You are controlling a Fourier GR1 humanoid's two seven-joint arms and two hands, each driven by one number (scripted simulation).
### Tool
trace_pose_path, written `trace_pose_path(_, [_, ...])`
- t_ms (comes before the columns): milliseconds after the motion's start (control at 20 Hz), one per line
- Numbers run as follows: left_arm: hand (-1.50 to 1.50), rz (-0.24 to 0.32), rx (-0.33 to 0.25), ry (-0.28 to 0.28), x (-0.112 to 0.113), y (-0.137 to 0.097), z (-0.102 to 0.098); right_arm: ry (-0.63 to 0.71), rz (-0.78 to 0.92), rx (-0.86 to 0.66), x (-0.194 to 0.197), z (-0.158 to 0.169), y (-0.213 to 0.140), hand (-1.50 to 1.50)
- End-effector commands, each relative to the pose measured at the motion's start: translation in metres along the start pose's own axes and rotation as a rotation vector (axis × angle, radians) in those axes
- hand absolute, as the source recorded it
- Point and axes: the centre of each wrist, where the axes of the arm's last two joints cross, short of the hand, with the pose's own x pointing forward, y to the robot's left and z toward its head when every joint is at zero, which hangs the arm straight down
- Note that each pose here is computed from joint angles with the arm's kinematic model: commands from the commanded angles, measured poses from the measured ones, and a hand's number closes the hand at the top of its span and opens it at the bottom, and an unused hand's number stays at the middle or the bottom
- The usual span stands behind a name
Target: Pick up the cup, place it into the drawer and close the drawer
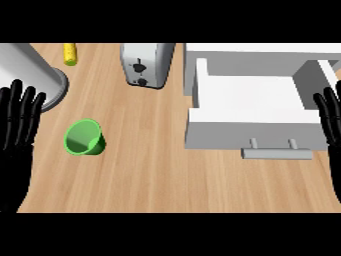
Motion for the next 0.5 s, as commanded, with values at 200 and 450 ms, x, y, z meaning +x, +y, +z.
trace_pose_path(200, [-1.5,-0.031,0.085,-0.034,-0.013,0.004,-0.021,0.014,-0.065,0.008,-0.003,0.004,0.012,-1.5])
trace_pose_path(450, [-1.5,0.174,0.14,0.092,-0.036,-0.006,-0.017,0.077,-0.181,0.087,-0.011,-0.012,0.02,-1.5])
